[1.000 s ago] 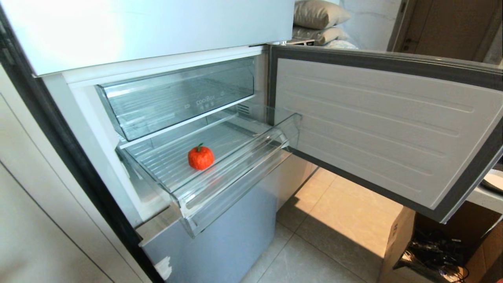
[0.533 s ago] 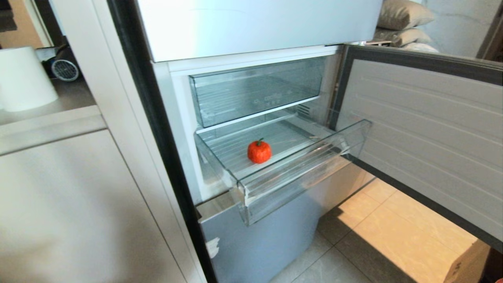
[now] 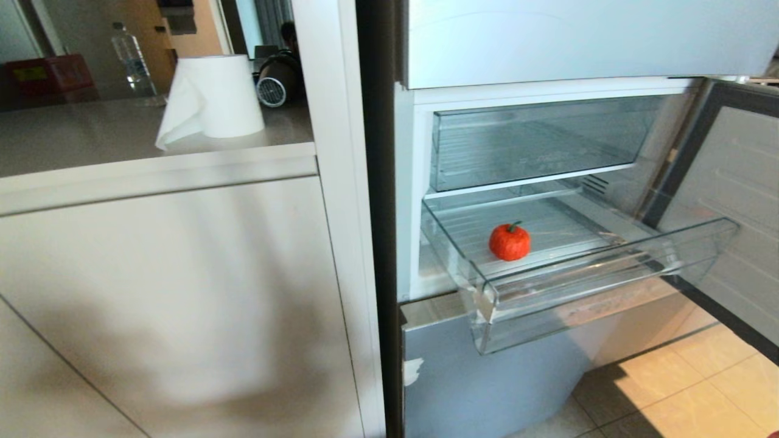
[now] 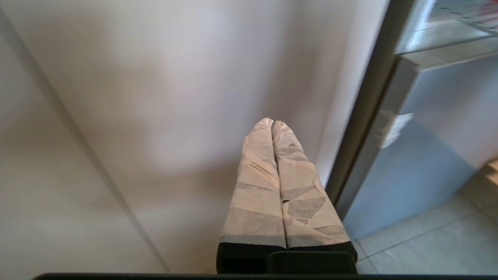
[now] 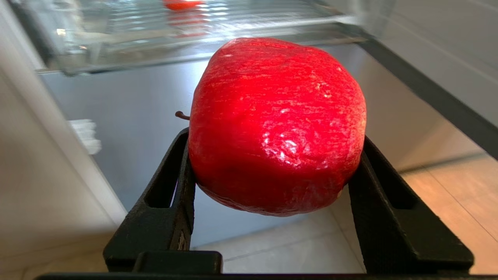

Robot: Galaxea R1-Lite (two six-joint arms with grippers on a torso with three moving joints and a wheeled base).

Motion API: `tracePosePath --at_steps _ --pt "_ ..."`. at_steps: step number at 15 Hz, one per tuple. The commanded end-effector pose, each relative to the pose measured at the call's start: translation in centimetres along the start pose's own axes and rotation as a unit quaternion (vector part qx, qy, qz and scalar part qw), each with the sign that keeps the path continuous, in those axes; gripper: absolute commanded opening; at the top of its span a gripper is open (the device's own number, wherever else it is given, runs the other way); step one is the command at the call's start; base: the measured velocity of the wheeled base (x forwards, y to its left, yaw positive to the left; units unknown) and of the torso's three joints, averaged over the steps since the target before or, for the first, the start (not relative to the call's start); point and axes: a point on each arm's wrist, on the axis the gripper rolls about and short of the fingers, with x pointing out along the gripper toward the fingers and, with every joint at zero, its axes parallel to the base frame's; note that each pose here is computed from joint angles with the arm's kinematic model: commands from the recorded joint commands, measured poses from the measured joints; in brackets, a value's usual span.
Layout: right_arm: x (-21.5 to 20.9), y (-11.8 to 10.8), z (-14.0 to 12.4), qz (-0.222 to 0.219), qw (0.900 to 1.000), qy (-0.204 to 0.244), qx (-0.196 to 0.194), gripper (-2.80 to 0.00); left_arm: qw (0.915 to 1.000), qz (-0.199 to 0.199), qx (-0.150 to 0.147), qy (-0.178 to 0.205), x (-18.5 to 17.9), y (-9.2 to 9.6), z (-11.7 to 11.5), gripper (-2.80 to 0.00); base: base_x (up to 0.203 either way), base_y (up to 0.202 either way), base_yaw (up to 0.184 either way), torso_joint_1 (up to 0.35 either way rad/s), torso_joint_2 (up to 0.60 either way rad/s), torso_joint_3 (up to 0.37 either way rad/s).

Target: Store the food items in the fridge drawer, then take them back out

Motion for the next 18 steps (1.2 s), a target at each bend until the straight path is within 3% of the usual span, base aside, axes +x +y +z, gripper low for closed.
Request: tracePosePath --at_steps 1,6,9,14,18 --pt "0.0 0.0 0.0 0.000 1.000 0.000 -0.001 -2.80 1.0000 0.000 0.000 -0.001 0.0 0.0 0.0 -2.80 0.001 -0.009 0.129 -0.001 0.00 0.002" --pt "0.0 0.0 -0.1 0.002 1.000 0.003 -0.005 -2.80 1.0000 0.000 0.000 0.000 0.0 0.0 0.0 -2.80 0.001 -0.001 0.017 0.000 0.00 0.002" --pt "-0.2 0.0 2.4 -0.005 1.000 -0.027 0.005 -2.80 1.0000 0.000 0.000 0.000 0.0 0.0 0.0 -2.80 0.000 0.000 0.000 0.000 0.00 0.000" --pt "4.7 -0.1 8.6 -0.011 0.995 0.089 0.043 -2.80 1.0000 0.000 0.000 -0.001 0.0 0.0 0.0 -2.80 0.000 0.000 0.000 0.000 0.00 0.000" --pt "14.1 -0.2 13.8 -0.022 0.981 0.173 0.086 -2.80 1.0000 0.000 0.000 0.000 0.0 0.0 0.0 -2.80 0.000 0.000 0.000 0.000 0.00 0.000"
